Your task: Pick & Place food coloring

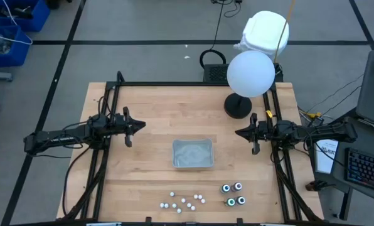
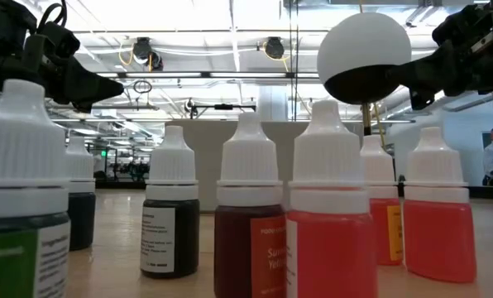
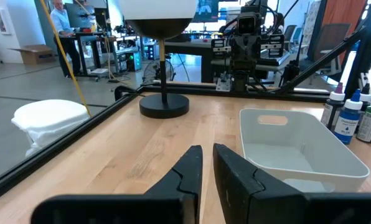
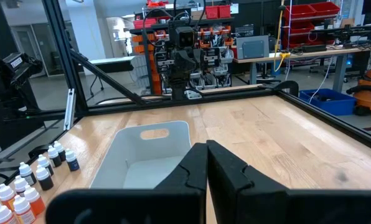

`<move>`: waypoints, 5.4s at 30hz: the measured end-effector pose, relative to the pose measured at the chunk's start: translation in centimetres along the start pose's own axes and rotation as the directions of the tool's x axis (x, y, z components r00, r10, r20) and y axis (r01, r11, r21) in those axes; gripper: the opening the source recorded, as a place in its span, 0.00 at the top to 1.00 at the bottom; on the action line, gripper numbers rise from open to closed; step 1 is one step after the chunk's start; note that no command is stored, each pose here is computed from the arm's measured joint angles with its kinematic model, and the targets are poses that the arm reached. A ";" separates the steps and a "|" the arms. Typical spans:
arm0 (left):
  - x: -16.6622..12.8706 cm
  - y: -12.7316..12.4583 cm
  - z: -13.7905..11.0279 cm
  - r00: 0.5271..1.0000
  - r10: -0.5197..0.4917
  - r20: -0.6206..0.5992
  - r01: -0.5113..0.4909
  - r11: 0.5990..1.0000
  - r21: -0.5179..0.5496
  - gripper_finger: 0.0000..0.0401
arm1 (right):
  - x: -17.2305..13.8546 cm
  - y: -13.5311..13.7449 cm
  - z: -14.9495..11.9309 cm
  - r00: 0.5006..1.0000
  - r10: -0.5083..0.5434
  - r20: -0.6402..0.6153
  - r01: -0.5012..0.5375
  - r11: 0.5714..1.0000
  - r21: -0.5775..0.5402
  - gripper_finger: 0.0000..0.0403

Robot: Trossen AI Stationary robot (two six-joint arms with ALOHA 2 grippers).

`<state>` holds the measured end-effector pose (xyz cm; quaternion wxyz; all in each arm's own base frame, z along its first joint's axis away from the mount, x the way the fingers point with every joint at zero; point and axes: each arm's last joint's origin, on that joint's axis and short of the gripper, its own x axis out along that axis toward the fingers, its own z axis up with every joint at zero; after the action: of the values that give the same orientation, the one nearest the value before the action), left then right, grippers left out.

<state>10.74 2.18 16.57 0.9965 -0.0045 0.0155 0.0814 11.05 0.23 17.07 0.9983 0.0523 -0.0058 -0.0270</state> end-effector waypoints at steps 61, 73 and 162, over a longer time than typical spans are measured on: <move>-0.1 0.4 0.7 0.989 0.128 0.078 -0.108 0.970 -0.219 0.88 | 0.0 0.1 0.9 0.996 0.008 0.088 -0.008 1.000 0.001 1.00; 0.1 0.3 -0.1 0.994 0.104 -0.015 -0.105 0.986 -0.130 0.88 | 0.0 0.1 0.9 0.996 0.009 0.090 -0.001 0.996 -0.084 1.00; 0.1 0.5 0.4 0.986 0.163 0.041 -0.163 0.987 -0.002 0.88 | -4.5 21.5 -2.4 0.937 0.183 -0.299 -0.224 0.969 -0.107 0.59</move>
<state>10.79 2.68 16.98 0.9866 -0.0008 -0.0044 0.1630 7.77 22.04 16.92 0.9871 -0.0150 0.1352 0.0842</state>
